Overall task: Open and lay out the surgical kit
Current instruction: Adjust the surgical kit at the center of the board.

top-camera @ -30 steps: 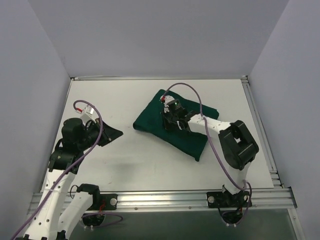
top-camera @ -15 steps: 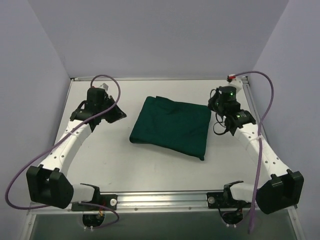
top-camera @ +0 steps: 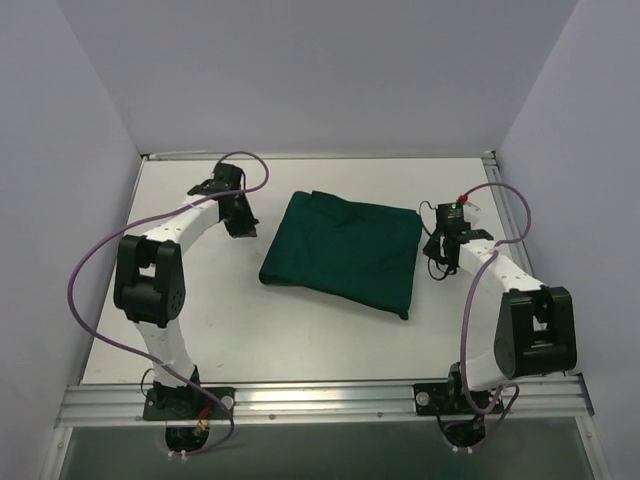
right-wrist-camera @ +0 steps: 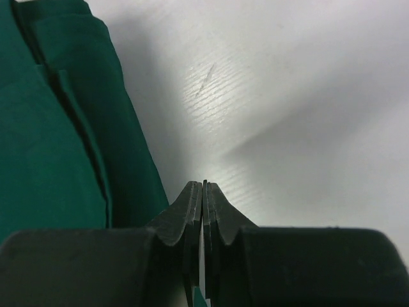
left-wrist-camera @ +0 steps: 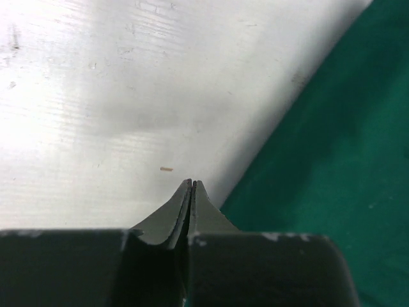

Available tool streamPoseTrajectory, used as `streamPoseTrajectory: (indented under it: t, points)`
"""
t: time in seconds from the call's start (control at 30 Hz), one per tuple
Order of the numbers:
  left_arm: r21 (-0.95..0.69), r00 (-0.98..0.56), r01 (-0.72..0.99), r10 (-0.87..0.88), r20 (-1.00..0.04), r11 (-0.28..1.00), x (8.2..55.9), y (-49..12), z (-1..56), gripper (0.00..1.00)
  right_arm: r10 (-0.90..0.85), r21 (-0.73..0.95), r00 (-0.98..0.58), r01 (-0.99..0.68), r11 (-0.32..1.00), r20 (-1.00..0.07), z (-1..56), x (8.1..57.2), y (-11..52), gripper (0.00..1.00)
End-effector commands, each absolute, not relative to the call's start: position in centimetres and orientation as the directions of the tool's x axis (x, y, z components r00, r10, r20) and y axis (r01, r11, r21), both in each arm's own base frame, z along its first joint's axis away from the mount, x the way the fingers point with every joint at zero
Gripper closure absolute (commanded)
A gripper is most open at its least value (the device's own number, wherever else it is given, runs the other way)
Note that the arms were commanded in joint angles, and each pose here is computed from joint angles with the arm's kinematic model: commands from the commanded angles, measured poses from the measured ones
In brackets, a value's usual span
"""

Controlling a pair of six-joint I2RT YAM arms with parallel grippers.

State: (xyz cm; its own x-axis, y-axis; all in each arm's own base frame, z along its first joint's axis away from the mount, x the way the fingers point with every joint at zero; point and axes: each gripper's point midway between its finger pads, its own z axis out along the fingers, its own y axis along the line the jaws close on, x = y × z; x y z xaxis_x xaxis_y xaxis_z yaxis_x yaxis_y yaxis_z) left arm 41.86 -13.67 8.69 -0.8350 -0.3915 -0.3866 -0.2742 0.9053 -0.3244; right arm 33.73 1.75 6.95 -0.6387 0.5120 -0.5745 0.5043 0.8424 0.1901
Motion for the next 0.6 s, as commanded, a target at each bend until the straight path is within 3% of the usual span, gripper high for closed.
streamPoseTrajectory:
  t: [0.0, 0.33, 0.57]
  points:
    - [-0.338, -0.839, -0.231, -0.362, -0.405, 0.912, 43.6, -14.4, 9.5, 0.98, 0.519, 0.231, -0.655, 0.478, 0.848, -0.549, 5.3, 34.9, 2.9, 1.00]
    - [-0.421, -0.885, -0.183, -0.335, -0.324, 0.889, 44.1, -18.3, 7.0, 0.98, 0.482, 0.292, -0.730, 0.384, 0.876, -0.484, 2.4, 36.9, 7.1, 1.00]
    - [-0.493, -0.896, -0.156, -0.333, -0.295, 0.856, 44.8, -20.6, 6.7, 0.98, 0.440, 0.300, -0.748, 0.327, 0.896, -0.498, 2.7, 40.1, 10.4, 1.00]
